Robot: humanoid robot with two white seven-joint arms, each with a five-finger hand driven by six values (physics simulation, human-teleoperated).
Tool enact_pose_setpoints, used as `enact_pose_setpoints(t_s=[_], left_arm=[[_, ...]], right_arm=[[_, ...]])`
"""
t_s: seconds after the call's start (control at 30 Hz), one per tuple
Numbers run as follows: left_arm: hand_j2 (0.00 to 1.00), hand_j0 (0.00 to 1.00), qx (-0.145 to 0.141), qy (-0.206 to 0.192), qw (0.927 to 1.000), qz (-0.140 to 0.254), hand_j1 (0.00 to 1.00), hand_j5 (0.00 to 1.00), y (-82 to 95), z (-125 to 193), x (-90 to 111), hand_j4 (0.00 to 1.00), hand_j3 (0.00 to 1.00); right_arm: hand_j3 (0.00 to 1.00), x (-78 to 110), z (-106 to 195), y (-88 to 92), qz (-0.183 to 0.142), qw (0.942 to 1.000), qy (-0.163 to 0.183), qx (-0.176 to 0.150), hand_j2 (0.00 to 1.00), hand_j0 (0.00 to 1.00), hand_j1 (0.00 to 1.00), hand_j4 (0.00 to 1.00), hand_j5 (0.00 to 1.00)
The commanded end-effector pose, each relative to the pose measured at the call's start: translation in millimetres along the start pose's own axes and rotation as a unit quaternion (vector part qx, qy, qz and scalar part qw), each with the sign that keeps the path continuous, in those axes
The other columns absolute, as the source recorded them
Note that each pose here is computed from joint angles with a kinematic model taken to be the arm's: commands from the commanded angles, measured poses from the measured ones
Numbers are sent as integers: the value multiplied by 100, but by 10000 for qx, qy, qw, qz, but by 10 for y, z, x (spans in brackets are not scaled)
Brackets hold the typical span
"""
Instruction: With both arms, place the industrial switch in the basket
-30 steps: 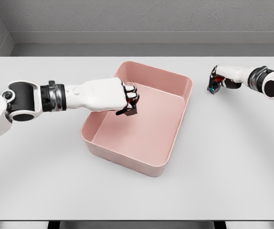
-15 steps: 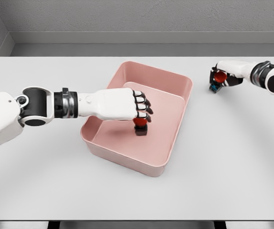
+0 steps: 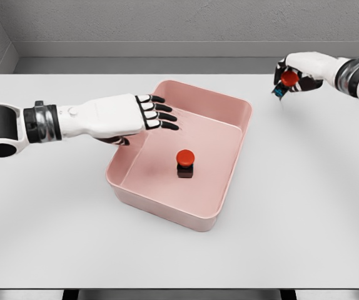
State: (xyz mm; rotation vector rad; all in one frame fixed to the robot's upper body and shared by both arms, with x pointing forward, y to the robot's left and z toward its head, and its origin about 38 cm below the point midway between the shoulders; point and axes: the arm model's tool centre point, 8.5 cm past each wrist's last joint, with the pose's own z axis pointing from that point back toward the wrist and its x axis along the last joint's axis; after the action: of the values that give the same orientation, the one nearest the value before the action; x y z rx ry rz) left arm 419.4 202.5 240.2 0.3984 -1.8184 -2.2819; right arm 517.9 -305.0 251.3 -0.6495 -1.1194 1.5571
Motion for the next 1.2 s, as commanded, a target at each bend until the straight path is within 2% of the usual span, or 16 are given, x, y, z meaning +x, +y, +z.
enact_pose_setpoints(t_s=[0.0, 0.03, 0.07, 0.13, 0.23, 0.27, 0.33, 0.47, 0.53, 0.63, 0.73, 0.77, 0.93, 1.03, 1.17], left_arm=[[100, 100, 72, 211, 9997, 59, 100, 100, 73, 188, -96, 100, 100], [100, 100, 75, 289, 9995, 80, 100, 100, 86, 262, -127, 100, 100], [100, 100, 52, 342, 9993, 113, 100, 100, 77, 321, -144, 100, 100], [100, 100, 7, 434, 9989, 164, 100, 100, 61, 422, -170, 100, 100], [100, 100, -50, 754, 9968, 248, 100, 100, 3, 705, -233, 100, 100], [100, 100, -90, 880, 9957, 292, 100, 100, -26, 827, -251, 100, 100], [100, 100, -166, 951, 9949, 303, 100, 100, -54, 905, -259, 100, 100], [100, 100, -335, 1171, 9918, 391, 100, 100, -157, 1132, -265, 100, 100], [100, 100, -476, 1254, 9900, 435, 100, 100, -224, 1236, -258, 100, 100], [100, 100, -524, 1394, 9878, 451, 100, 100, -221, 1359, -294, 100, 100], [100, 100, -666, 1489, 9854, 494, 100, 100, -283, 1474, -286, 100, 100], [100, 100, -726, 1549, 9841, 471, 100, 100, -272, 1541, -296, 100, 100], [100, 100, -816, 1613, 9819, 573, 100, 100, -367, 1590, -299, 100, 100], [100, 100, -824, 1625, 9815, 584, 100, 100, -377, 1597, -302, 100, 100], [100, 100, -821, 1631, 9815, 578, 100, 100, -371, 1596, -309, 100, 100]], right_arm=[[43, 56, 34, -67, 31, 9999, -79, -108, 43, 43, 43, 43, 43], [43, 59, 64, -118, 10, 9997, -119, -203, 43, 43, 43, 43, 43], [44, 175, 113, -192, 101, 9991, -256, -323, 44, 44, 44, 44, 44], [44, 274, 142, -233, 178, 9984, -368, -397, 44, 44, 44, 44, 44], [44, 339, 202, -326, 214, 9972, -456, -551, 44, 44, 44, 44, 44], [44, 355, 261, -410, 203, 9961, -494, -699, 44, 44, 44, 44, 44], [44, 452, 334, -492, 280, 9940, -624, -849, 44, 44, 44, 44, 44], [45, 718, 458, -524, 522, 9888, -986, -996, 45, 45, 45, 45, 45], [45, 825, 486, -492, 604, 9867, -1129, -1002, 45, 45, 45, 45, 45], [46, 960, 519, -375, 677, 9843, -1321, -956, 46, 46, 46, 46, 46], [46, 1041, 522, -319, 746, 9828, -1427, -907, 46, 46, 46, 46, 46], [46, 1133, 546, -270, 821, 9805, -1555, -880, 46, 46, 46, 46, 46], [47, 1242, 466, -59, 953, 9780, -1759, -591, 47, 47, 47, 47, 47], [47, 1289, 484, -48, 1010, 9729, -2000, -575, 47, 47, 47, 47, 47], [47, 1385, 501, 3, 1208, 9622, -2383, -532, 47, 47, 47, 47, 47]])
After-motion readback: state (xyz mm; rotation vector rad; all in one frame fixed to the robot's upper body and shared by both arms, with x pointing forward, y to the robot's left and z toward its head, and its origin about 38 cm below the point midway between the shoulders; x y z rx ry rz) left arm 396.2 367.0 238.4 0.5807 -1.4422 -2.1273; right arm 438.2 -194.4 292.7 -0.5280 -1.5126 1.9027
